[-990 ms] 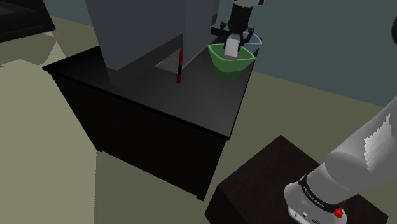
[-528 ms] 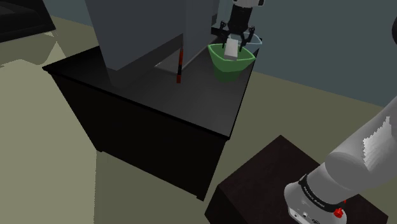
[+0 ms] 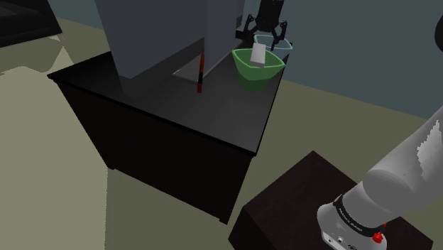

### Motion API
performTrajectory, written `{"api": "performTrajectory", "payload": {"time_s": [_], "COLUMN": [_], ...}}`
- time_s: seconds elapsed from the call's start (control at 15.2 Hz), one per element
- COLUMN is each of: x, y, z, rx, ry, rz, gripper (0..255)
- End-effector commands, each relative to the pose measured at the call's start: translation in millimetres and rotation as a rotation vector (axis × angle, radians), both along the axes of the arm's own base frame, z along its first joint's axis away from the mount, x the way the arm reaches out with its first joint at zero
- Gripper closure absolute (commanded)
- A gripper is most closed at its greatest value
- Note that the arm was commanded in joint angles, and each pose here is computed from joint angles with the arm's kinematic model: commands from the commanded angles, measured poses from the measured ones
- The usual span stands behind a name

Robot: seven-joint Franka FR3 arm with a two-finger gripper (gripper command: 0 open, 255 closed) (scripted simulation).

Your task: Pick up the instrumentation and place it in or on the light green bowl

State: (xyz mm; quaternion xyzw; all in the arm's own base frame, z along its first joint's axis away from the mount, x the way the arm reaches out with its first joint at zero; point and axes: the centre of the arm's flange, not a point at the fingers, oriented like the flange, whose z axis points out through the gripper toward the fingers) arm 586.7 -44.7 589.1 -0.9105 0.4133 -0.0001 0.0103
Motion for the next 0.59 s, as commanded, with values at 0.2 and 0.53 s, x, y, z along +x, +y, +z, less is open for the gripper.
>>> {"api": "performTrajectory", "payload": {"time_s": [0.2, 0.53], "x": [-0.4, -0.4], "y": [-1.0, -1.0], "z": [24.9, 24.9], "rx": [0.0, 0.0], "ry": [0.001, 0.001], "rz": [0.0, 0.0], "gripper": [0, 0]}}
